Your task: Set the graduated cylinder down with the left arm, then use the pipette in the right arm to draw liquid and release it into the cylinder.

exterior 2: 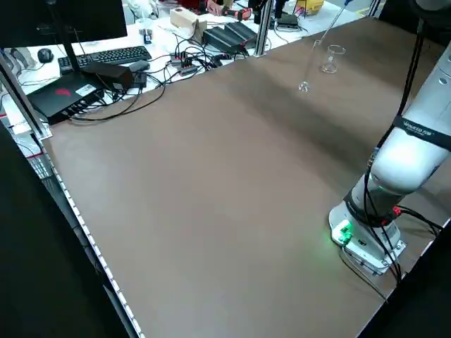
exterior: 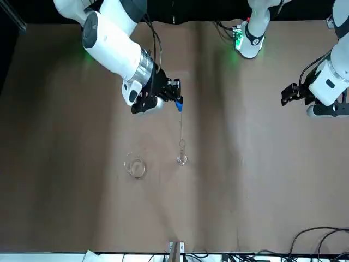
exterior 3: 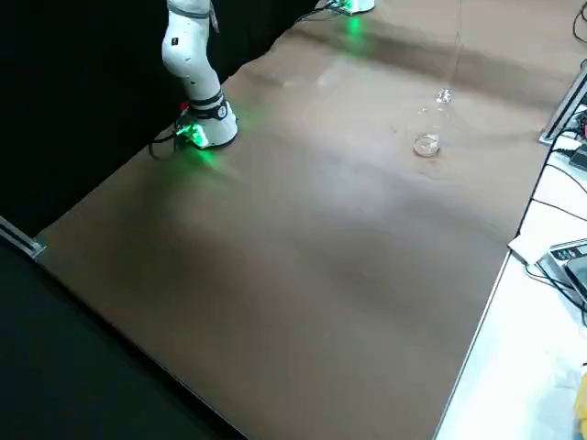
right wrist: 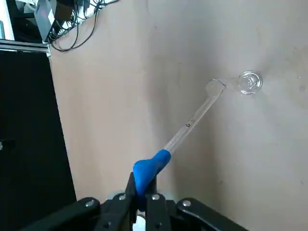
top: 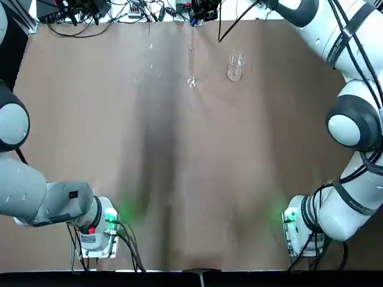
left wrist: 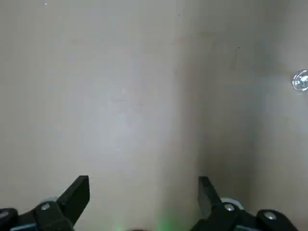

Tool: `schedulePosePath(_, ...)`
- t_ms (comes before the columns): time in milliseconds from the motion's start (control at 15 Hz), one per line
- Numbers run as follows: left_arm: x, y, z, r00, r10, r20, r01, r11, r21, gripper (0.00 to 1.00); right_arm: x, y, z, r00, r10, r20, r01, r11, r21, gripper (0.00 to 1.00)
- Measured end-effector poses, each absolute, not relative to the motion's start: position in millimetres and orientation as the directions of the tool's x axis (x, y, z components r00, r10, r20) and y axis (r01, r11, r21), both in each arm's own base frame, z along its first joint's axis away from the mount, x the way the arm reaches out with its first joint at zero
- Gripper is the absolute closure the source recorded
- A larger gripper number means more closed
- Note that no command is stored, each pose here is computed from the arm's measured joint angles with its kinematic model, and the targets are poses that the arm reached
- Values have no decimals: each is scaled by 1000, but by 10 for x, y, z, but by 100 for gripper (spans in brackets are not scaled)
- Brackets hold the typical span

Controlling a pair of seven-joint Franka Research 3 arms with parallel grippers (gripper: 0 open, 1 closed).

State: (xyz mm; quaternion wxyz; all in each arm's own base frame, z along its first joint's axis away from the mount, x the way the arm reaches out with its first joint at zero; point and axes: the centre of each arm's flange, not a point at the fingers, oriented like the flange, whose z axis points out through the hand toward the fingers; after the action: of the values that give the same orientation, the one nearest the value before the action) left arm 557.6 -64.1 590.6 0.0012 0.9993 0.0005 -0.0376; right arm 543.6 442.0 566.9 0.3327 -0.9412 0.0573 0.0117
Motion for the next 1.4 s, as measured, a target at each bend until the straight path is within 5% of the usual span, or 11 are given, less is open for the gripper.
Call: schedulePosePath(1400, 5576, -660, 5956, 998, -4, -56, -4, -1000, 4, 0, 5578, 4262, 6082, 982, -176, -64, -171, -704, -690, 91)
